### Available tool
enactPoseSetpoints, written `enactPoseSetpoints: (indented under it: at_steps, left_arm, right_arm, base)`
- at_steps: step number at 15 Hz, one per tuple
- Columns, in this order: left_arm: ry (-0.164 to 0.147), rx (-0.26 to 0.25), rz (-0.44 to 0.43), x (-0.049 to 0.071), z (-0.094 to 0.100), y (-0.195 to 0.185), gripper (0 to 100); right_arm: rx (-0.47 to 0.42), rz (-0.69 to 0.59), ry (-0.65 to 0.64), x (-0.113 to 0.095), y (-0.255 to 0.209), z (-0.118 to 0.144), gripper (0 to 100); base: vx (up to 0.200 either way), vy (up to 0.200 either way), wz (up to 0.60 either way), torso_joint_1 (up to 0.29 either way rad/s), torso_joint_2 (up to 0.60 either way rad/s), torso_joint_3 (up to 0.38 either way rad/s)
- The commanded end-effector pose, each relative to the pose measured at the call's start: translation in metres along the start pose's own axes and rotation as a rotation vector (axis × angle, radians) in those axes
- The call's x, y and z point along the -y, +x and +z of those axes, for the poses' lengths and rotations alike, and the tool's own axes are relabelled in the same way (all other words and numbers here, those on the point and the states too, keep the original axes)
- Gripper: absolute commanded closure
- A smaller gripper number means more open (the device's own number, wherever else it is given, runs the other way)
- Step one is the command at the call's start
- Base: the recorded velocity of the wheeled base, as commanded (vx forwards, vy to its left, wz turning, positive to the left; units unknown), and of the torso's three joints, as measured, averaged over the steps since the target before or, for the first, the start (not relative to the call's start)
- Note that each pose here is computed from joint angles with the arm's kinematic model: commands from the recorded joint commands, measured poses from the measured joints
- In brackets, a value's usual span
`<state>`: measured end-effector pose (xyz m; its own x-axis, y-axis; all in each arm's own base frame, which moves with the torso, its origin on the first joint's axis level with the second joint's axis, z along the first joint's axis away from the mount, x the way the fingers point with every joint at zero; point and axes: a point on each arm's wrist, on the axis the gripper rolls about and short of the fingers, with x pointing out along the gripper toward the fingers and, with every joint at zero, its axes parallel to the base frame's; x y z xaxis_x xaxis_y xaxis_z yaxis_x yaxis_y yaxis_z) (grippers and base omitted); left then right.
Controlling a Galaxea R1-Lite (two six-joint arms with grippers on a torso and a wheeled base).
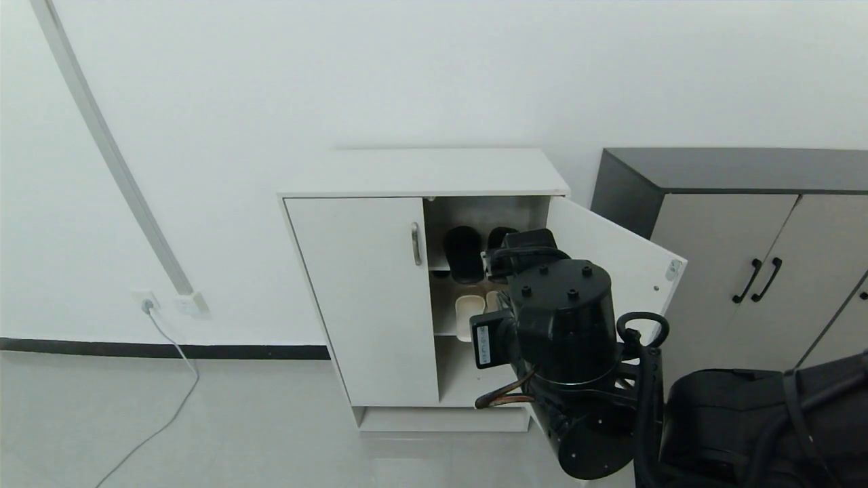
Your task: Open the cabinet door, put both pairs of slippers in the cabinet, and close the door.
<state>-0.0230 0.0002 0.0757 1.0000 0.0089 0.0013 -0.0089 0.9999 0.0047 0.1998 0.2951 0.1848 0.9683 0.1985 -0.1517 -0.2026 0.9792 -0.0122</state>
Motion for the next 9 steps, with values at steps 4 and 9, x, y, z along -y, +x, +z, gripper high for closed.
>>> enactPoseSetpoints:
  at_steps: [4,9]
  left_arm:
    - [0.000,-0.001,0.000,0.0000,0.0000,0.0001,100]
    - [0.000,-0.001,0.000,0.0000,0.0000,0.0001,100]
  right_arm:
    - [-0.001,0.000,-0.001,-0.0003,0.0002,-0.0005,100]
    - [-0.002,-0.003,-0.001,0.0003,0.0012,-0.0009,100]
  base:
    - [0.000,0.000,0.00,0.204,-0.52,-0.316]
    - [0.000,0.000,0.00,0.232,-0.55,-0.318]
